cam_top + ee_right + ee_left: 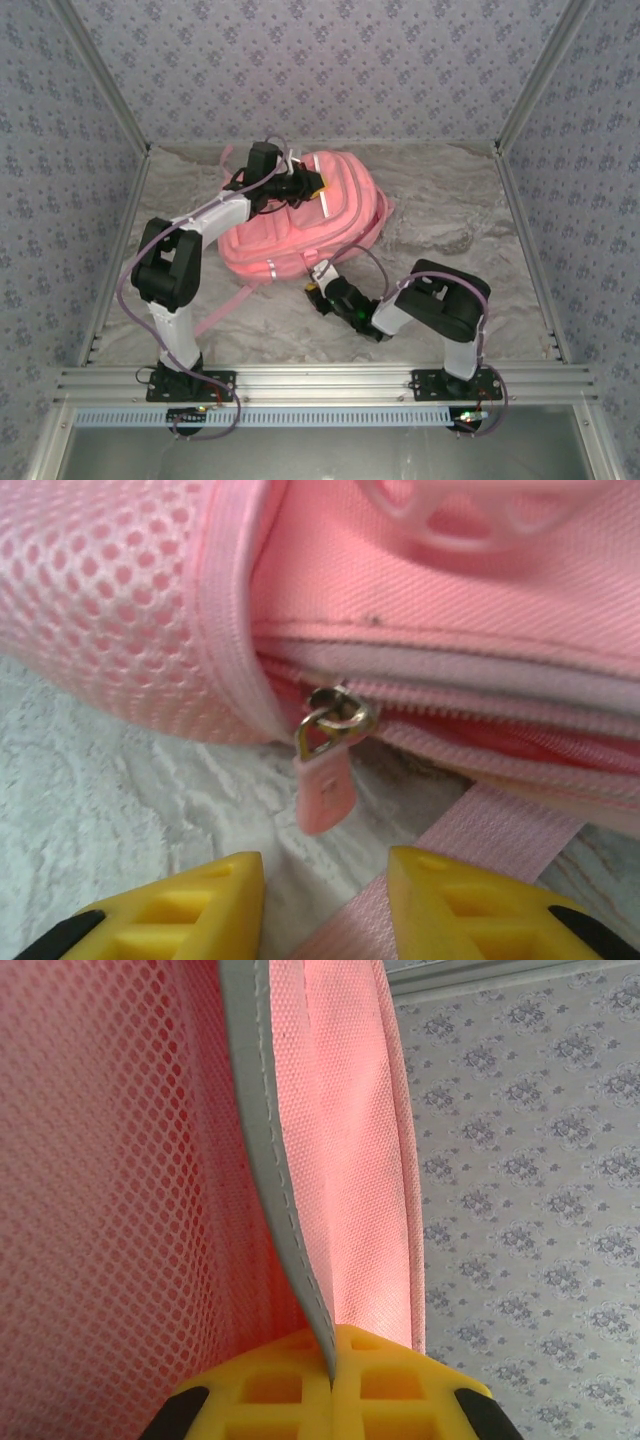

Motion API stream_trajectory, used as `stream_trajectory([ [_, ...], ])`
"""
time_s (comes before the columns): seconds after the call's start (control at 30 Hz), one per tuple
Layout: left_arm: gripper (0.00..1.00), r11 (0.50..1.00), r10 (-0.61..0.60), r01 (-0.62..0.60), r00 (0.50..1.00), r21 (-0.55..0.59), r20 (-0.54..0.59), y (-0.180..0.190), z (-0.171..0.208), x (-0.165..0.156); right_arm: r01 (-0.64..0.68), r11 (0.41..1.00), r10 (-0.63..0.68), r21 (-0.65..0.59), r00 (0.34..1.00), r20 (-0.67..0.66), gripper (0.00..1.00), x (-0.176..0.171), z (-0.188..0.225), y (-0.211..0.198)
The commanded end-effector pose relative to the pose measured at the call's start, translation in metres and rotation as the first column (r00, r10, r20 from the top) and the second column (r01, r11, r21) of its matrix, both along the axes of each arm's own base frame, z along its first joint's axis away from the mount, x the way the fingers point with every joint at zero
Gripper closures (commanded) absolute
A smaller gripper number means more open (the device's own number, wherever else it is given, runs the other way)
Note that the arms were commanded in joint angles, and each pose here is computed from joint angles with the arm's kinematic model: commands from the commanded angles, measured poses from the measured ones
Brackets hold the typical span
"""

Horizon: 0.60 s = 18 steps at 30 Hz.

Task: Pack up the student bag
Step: Zip the student bag at the top-center of the table.

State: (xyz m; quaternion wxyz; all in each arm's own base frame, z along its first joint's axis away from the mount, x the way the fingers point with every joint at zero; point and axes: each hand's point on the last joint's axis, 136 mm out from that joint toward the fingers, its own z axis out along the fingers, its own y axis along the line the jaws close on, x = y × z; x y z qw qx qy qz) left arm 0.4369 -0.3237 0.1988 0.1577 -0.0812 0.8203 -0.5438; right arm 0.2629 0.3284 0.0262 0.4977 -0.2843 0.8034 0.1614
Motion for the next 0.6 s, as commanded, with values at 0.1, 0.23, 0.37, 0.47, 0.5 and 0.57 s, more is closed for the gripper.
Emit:
stream_trajectory([
  [0.1, 1.0, 1.0, 0.012, -0.012, 1.0, 0.005, -0.02, 0.002, -0.013, 0.004, 0.062, 0.998, -0.062, 0.007, 0.993, 0.101, 0.6, 0.014, 0.007, -0.006],
  [0.23, 1.0, 1.0, 0.012, -0.012, 1.0, 0.001, -0.023, 0.001, -0.014, 0.004, 0.064, 0.998, -0.067, 0.023, 0.991, 0.119, 0.59, 0.015, 0.009, -0.005],
  [0.37, 1.0, 1.0, 0.011, -0.011, 1.0, 0.002, -0.027, 0.0, -0.017, 0.003, 0.071, 0.997, -0.074, 0.032, 0.989, 0.131, 0.59, 0.017, 0.01, -0.004],
  [0.47, 1.0, 1.0, 0.009, -0.009, 0.999, 0.002, -0.032, 0.0, -0.019, 0.002, 0.079, 0.996, -0.083, 0.036, 0.987, 0.135, 0.59, 0.019, 0.011, -0.004],
  [0.5, 1.0, 1.0, 0.008, -0.008, 1.0, 0.002, -0.03, -0.001, -0.019, 0.001, 0.087, 0.996, -0.091, 0.036, 0.987, 0.135, 0.6, 0.02, 0.01, -0.005],
  [0.57, 1.0, 1.0, 0.008, -0.008, 0.999, 0.003, -0.031, -0.001, -0.02, 0.001, 0.099, 0.994, -0.104, 0.045, 0.986, 0.129, 0.62, 0.023, 0.01, -0.006],
])
